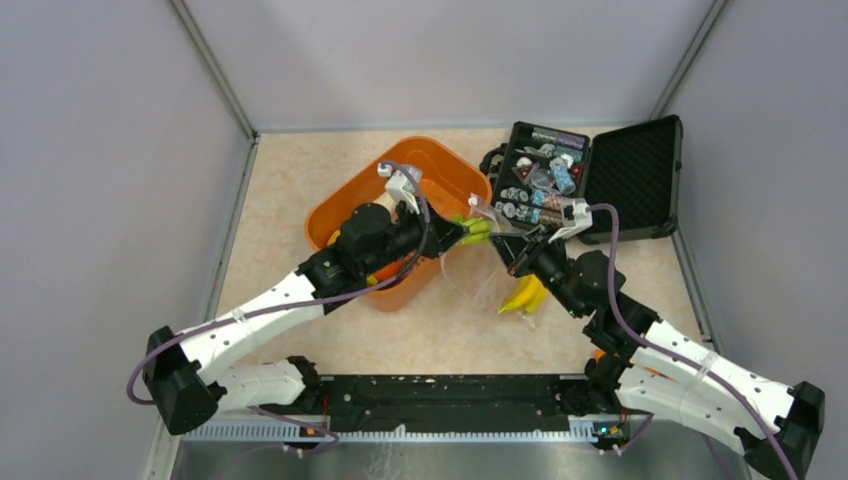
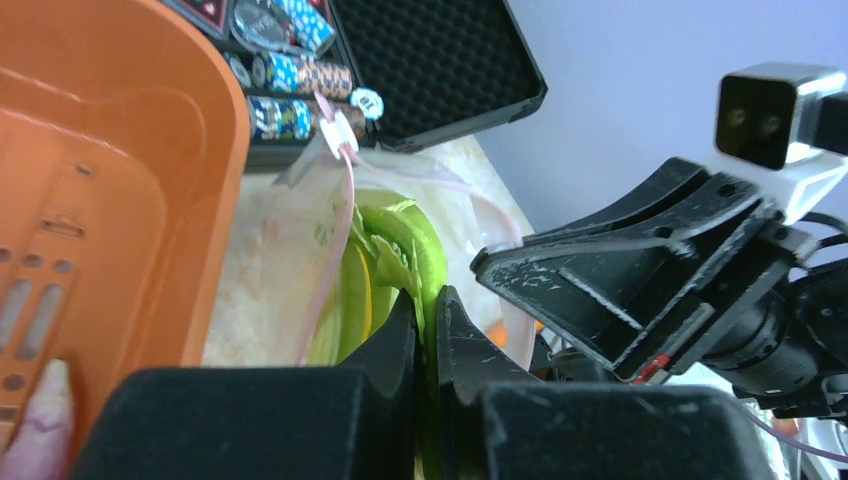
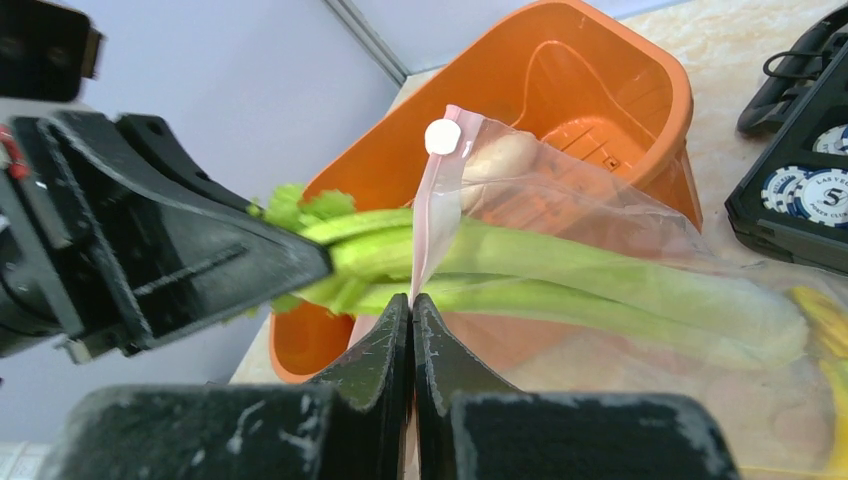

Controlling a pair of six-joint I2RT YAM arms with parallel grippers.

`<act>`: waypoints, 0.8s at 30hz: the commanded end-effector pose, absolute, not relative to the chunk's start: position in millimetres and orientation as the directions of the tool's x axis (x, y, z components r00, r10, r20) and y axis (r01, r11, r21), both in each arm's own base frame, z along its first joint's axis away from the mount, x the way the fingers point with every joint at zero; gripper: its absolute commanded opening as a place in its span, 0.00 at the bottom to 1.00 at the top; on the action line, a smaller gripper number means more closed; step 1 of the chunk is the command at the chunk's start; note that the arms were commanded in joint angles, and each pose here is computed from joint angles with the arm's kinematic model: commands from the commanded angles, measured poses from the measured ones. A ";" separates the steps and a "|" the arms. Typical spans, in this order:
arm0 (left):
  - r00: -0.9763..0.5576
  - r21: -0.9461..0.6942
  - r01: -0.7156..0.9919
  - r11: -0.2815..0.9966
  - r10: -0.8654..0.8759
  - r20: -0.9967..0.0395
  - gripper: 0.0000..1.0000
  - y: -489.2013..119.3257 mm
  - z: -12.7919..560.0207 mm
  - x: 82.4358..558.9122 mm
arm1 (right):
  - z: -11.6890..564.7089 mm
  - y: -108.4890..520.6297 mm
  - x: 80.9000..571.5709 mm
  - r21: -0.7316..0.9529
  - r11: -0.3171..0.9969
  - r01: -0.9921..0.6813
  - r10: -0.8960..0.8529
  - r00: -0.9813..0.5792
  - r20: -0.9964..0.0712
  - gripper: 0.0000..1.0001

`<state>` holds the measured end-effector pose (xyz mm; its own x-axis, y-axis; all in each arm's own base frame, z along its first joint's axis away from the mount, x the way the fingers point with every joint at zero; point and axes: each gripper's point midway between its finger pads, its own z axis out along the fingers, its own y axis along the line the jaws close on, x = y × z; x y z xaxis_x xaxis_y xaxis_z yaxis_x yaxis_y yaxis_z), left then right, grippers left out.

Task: Place the food in the zip-top bag and seal the zipper
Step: Adjust the fake vegetable in the zipper food storage bag.

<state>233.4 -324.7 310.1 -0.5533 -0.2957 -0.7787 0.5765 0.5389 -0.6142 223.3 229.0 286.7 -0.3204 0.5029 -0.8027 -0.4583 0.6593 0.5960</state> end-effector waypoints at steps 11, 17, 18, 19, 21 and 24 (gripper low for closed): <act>-0.698 -0.732 0.531 0.427 -0.270 -0.663 0.00 -375.0 268.3 219.3 | 297.2 226.6 223.6 0.626 0.618 -0.476 0.568 -0.280 -0.774 0.00; -0.753 -0.726 0.497 0.476 -0.179 -0.633 0.00 -383.3 229.7 216.8 | 306.8 225.9 220.2 0.629 0.594 -0.501 0.586 -0.265 -0.765 0.00; -0.764 -0.723 0.490 0.488 -0.158 -0.625 0.00 -384.1 222.0 216.1 | 308.7 226.4 219.4 0.629 0.588 -0.508 0.589 -0.265 -0.764 0.00; -0.775 -0.723 0.488 0.489 -0.139 -0.617 0.00 -386.4 215.5 214.4 | 310.2 226.7 218.4 0.630 0.582 -0.514 0.591 -0.265 -0.762 0.00; -0.792 -0.735 0.483 0.477 -0.119 -0.598 0.00 -390.5 207.1 210.7 | 312.8 227.4 216.9 0.635 0.572 -0.520 0.596 -0.268 -0.757 0.00; -0.813 -0.741 0.482 0.468 -0.075 -0.577 0.00 -397.1 196.0 205.2 | 315.2 227.7 215.8 0.638 0.564 -0.524 0.600 -0.271 -0.753 0.00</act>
<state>212.9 -385.4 202.7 -0.7929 -0.1269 -0.5959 0.4683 0.4989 -0.7293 222.5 226.6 279.9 -0.3081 0.5248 -0.7935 -0.4610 0.6472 0.6071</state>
